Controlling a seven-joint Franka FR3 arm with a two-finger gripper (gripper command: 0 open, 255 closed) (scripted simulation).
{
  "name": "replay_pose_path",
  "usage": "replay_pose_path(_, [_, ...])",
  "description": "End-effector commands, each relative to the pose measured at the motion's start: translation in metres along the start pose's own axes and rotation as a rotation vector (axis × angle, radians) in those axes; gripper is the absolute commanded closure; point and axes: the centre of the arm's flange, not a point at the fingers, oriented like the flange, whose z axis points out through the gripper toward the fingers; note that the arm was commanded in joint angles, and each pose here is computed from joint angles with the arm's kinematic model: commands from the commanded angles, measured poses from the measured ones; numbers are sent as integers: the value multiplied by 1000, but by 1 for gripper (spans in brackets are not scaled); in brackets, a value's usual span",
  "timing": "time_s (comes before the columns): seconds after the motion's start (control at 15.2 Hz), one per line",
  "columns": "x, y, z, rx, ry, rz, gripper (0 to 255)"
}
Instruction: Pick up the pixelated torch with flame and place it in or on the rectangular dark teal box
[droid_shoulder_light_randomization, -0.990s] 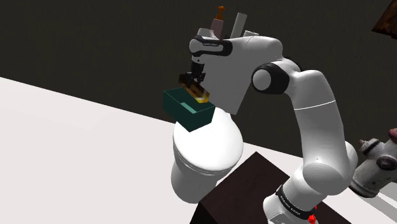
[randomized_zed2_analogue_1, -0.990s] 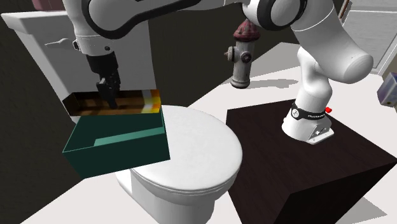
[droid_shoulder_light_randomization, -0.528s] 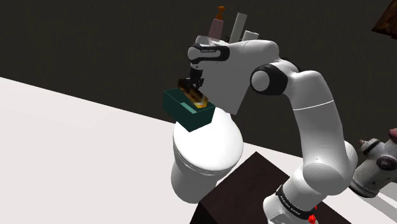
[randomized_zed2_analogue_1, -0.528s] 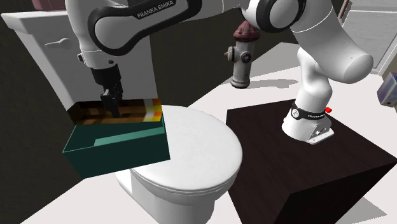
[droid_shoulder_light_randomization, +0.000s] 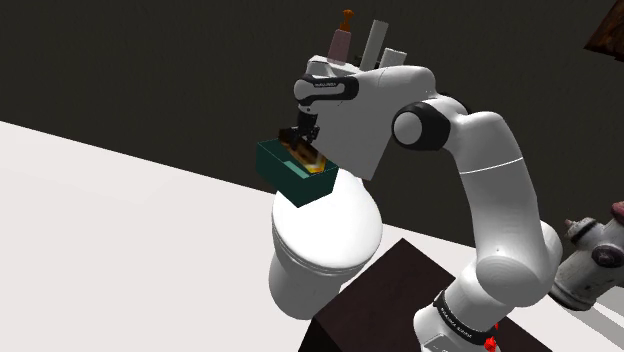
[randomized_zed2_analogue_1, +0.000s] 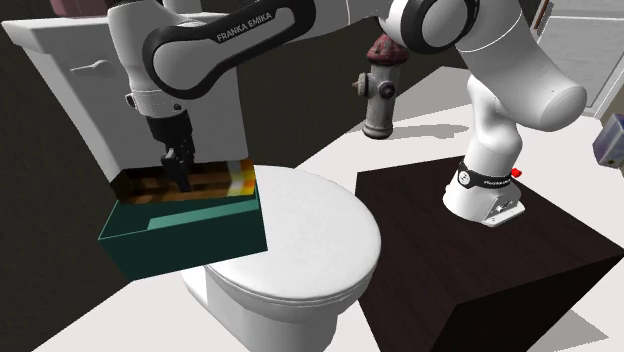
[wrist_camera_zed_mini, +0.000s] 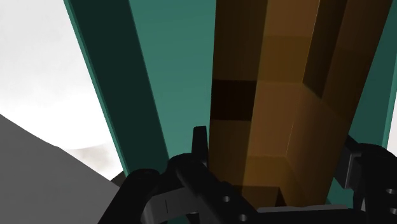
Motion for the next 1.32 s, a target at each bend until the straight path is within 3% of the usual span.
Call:
replay_pose_path(0.0, [0, 0, -1, 0, 2, 0, 255])
replay_pose_path(0.07, [0, 0, -1, 0, 2, 0, 255])
replay_pose_path(0.13, [0, 0, -1, 0, 2, 0, 0])
replay_pose_path(0.46, [0, 0, -1, 0, 2, 0, 0])
replay_pose_path(0.73, [0, 0, -51, 0, 2, 0, 0])
replay_pose_path(1.25, [0, 0, -51, 0, 2, 0, 0])
